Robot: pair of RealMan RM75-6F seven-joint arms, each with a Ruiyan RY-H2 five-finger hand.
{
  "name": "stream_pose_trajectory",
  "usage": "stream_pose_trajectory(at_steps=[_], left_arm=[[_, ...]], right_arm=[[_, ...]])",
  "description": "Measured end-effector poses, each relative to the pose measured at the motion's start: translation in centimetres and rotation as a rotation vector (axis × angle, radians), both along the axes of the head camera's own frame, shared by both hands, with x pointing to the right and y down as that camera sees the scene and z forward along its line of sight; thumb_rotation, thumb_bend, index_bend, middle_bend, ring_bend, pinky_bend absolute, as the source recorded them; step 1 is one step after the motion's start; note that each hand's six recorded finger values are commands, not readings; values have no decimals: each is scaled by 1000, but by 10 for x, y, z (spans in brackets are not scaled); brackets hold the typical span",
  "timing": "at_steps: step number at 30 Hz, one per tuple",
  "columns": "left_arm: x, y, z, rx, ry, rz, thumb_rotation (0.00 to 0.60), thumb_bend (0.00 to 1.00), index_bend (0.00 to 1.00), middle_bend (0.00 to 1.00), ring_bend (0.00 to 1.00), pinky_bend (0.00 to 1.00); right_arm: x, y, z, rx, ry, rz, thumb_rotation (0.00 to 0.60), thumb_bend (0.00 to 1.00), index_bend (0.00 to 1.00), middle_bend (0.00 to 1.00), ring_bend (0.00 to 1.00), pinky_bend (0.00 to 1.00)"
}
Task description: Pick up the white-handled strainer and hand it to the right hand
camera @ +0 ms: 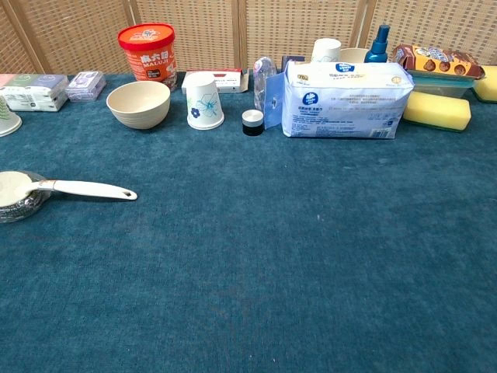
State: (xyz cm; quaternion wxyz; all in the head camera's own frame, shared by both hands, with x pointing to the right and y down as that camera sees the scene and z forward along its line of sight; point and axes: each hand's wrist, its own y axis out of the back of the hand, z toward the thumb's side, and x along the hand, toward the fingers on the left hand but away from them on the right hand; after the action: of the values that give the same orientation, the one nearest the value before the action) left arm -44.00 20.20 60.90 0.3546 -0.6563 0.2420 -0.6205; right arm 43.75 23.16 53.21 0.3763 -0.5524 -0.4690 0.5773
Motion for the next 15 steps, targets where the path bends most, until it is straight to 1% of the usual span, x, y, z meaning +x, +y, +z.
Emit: stream_pose_trajectory(at_steps=[6,12,15], left_arm=[[27,-11,31,-52,-8,43,600,0,0,0,0,0],[36,-17,50,-89,-38,46,600,0,0,0,0,0],[41,-22,58,-103,-60,67,600,0,0,0,0,0]], right_arm=[[0,0,1,0,11,1,600,0,0,0,0,0],[3,-1,1,0,11,12,600,0,0,0,0,0],[3,-1,1,1,11,14,600,0,0,0,0,0]])
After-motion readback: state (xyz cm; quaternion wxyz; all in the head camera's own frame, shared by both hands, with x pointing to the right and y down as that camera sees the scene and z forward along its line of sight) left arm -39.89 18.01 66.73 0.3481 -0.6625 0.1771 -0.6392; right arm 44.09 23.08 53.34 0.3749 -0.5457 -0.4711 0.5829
